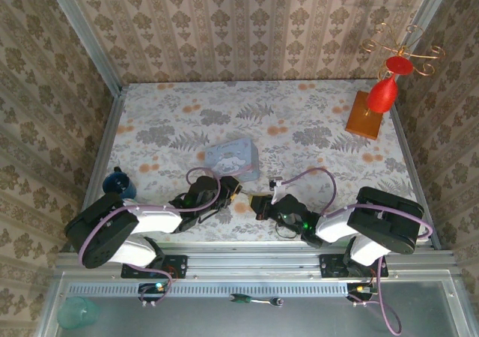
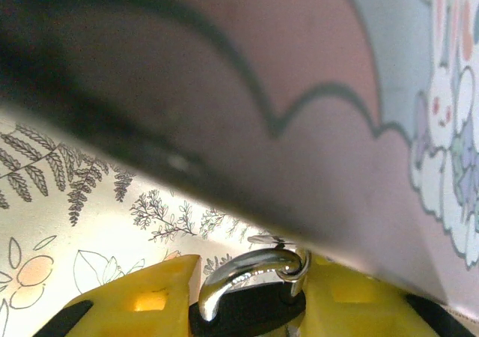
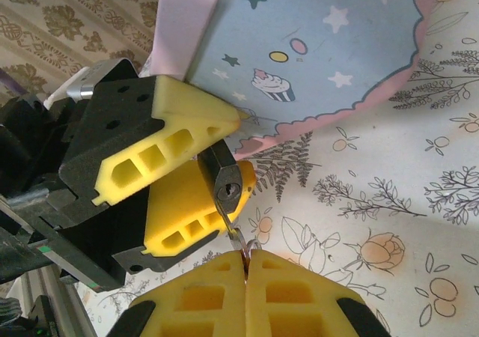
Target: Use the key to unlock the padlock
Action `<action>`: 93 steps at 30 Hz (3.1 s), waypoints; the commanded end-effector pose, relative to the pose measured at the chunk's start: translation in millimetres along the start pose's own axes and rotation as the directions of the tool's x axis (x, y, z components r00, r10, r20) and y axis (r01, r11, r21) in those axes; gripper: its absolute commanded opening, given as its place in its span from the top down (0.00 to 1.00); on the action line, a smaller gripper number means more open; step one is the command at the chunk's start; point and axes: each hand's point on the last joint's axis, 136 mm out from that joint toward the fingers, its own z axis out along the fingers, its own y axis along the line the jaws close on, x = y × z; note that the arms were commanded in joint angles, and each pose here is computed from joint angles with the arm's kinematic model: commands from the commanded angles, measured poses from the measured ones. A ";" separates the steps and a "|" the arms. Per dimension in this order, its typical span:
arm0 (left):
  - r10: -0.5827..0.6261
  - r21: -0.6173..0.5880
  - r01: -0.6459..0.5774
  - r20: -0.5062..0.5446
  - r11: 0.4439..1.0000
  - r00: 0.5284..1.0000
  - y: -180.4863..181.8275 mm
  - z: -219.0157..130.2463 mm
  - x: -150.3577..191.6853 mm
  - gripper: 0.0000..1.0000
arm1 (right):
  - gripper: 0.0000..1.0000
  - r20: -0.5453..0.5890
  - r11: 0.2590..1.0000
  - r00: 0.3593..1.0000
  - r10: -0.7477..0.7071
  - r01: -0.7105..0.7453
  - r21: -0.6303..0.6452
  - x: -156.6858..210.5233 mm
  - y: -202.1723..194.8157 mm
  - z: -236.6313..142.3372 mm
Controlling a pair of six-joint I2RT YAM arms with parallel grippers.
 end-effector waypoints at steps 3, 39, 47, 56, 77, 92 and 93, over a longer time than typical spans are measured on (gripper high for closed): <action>-0.025 0.045 0.026 -0.031 0.999 0.999 -19.9 2.3 8.5 1.00 | 1.00 0.043 1.000 0.999 0.006 -0.006 0.019 -9.5 2.6 4.8; -0.002 0.057 0.003 -0.007 0.998 1.000 -29.4 5.5 4.7 1.00 | 1.00 0.076 0.998 0.996 0.037 -0.041 0.053 -12.0 -10.0 -5.6; 0.017 0.054 -0.016 -0.018 0.998 1.000 -32.2 6.0 10.6 1.00 | 1.00 0.083 0.998 0.996 0.041 -0.044 0.037 -15.6 -4.0 -2.9; 0.023 0.053 -0.020 -0.038 0.998 0.999 -31.2 11.7 21.9 1.00 | 1.00 0.082 0.998 0.996 0.043 -0.045 0.034 -15.1 -3.2 -1.2; 0.018 0.092 -0.012 -0.061 0.996 0.998 -44.6 13.3 29.8 1.00 | 1.00 0.036 0.998 0.998 0.051 -0.052 0.029 5.7 -13.8 7.9; 0.080 0.019 -0.078 -0.079 0.997 0.994 -36.3 13.7 33.5 1.00 | 1.00 0.042 0.999 0.998 0.039 -0.038 -0.015 -13.0 9.1 7.5; 0.080 0.020 -0.079 -0.080 0.997 0.994 -36.7 13.6 33.7 1.00 | 1.00 0.041 0.999 0.998 0.044 -0.043 -0.017 -12.4 9.0 8.3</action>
